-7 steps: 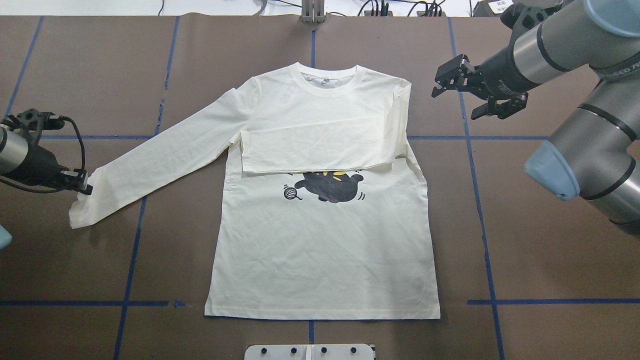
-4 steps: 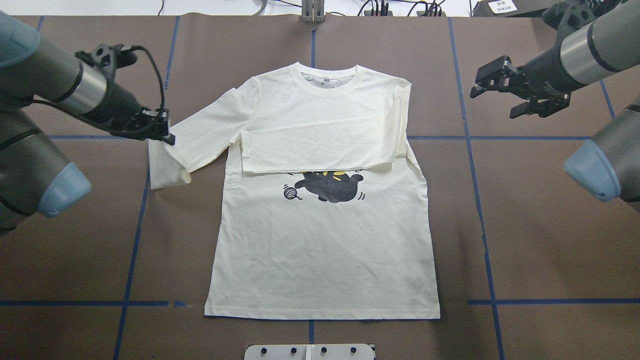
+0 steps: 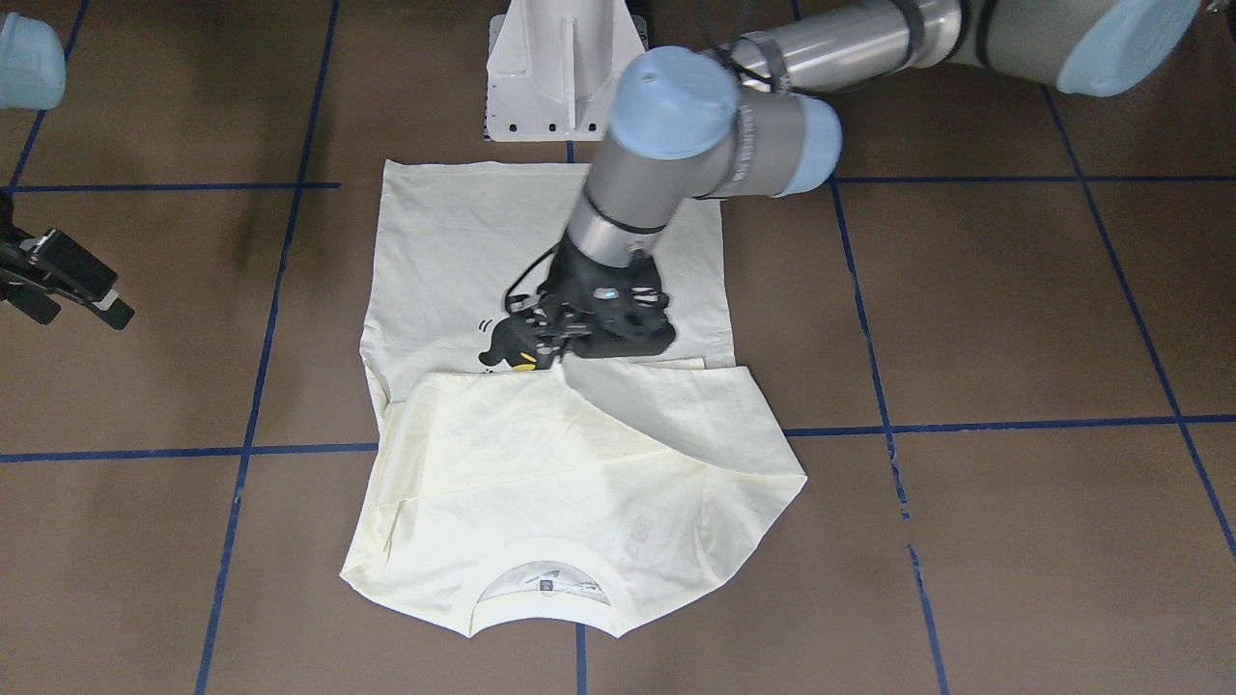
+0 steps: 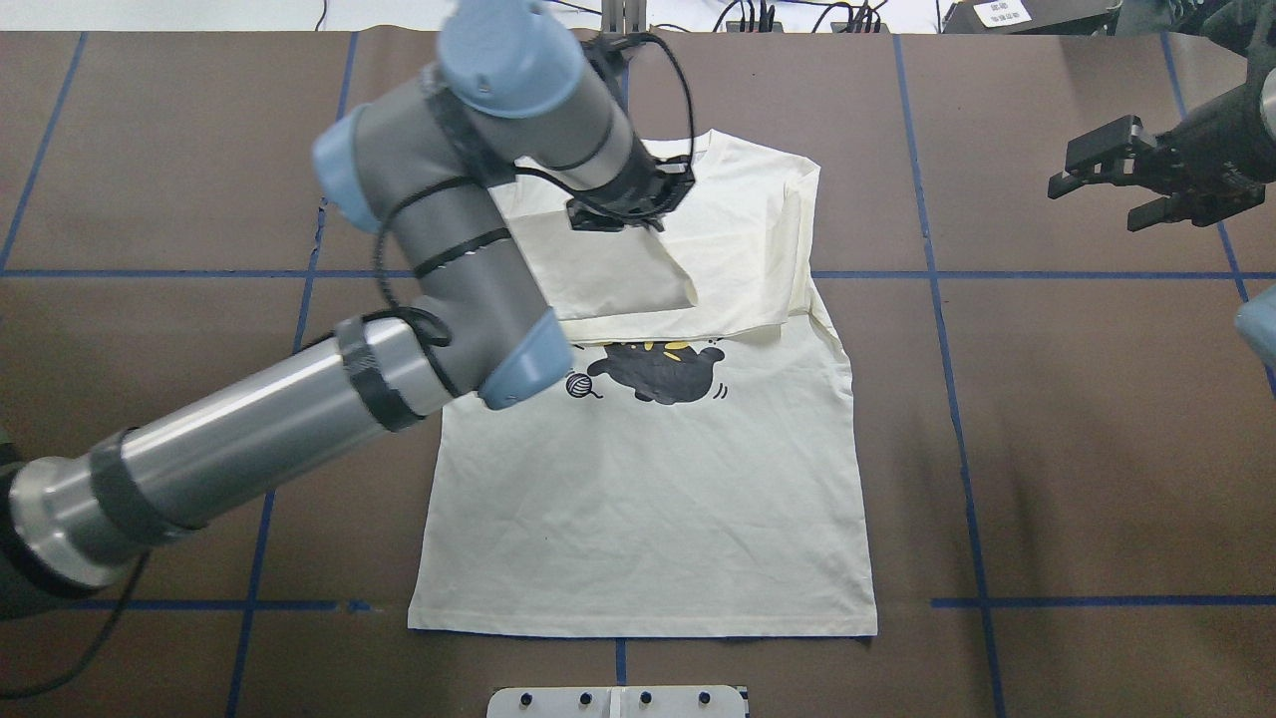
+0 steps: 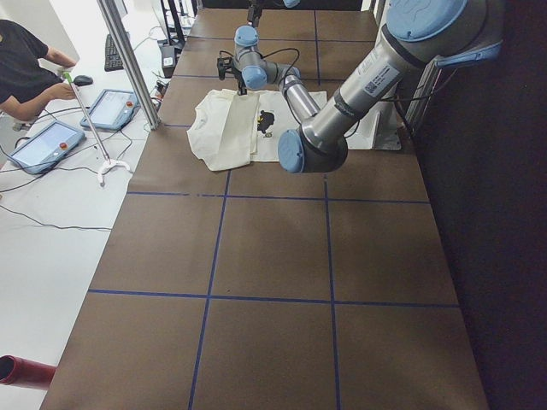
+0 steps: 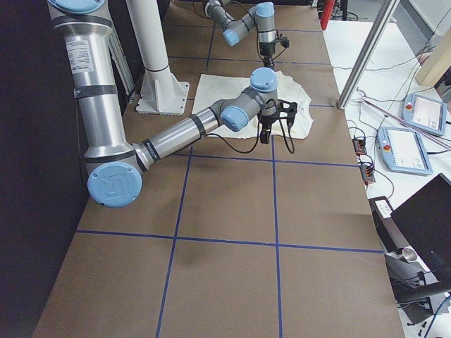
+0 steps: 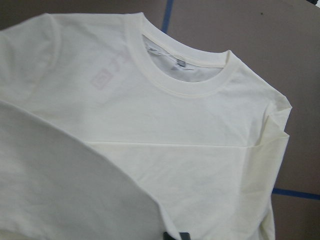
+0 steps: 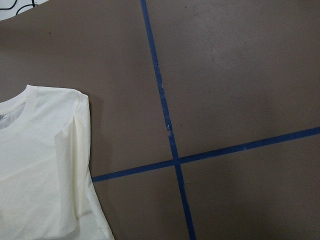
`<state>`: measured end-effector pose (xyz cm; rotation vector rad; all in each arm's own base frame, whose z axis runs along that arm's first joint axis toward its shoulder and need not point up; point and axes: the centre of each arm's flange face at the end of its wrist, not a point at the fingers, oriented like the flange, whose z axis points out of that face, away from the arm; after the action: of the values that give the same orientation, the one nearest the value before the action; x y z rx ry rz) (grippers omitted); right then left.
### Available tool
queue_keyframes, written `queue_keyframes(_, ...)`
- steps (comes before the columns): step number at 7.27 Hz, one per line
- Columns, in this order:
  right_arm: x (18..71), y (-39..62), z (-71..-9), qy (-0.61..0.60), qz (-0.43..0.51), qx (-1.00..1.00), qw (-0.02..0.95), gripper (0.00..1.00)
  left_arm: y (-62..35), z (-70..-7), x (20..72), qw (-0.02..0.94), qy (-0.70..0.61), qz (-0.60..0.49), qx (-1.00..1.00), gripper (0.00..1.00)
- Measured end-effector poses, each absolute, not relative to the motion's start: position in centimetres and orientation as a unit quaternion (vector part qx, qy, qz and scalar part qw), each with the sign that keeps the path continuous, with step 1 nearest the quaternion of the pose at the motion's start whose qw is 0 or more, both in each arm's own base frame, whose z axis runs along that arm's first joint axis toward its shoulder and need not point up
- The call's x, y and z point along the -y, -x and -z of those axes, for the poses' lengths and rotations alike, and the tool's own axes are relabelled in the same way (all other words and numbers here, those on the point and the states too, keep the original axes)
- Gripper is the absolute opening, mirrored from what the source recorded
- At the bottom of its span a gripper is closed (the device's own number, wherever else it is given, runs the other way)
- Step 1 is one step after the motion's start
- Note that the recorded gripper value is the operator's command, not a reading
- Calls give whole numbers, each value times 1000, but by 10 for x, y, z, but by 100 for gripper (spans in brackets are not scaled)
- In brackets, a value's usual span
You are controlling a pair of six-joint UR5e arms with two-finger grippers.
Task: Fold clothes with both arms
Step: 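Fold the sleeve across the chest with the left gripper, release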
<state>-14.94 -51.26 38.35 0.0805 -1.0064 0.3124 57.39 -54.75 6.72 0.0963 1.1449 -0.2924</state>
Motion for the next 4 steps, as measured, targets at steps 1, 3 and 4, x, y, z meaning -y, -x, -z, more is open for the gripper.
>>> queue_keyframes(1, 511, 145, -387, -38, -150, 480, 864, 100, -629, -46, 539, 821, -54, 148, -548, 40)
queue_keyframes(3, 509, 142, -392, -37, -152, 478, 864, 100, -674, -35, 523, 810, -65, 160, -561, 77)
queue_keyframes(4, 509, 143, -392, -36, -152, 478, 865, 100, -677, -34, 520, 808, -68, 160, -563, 79)
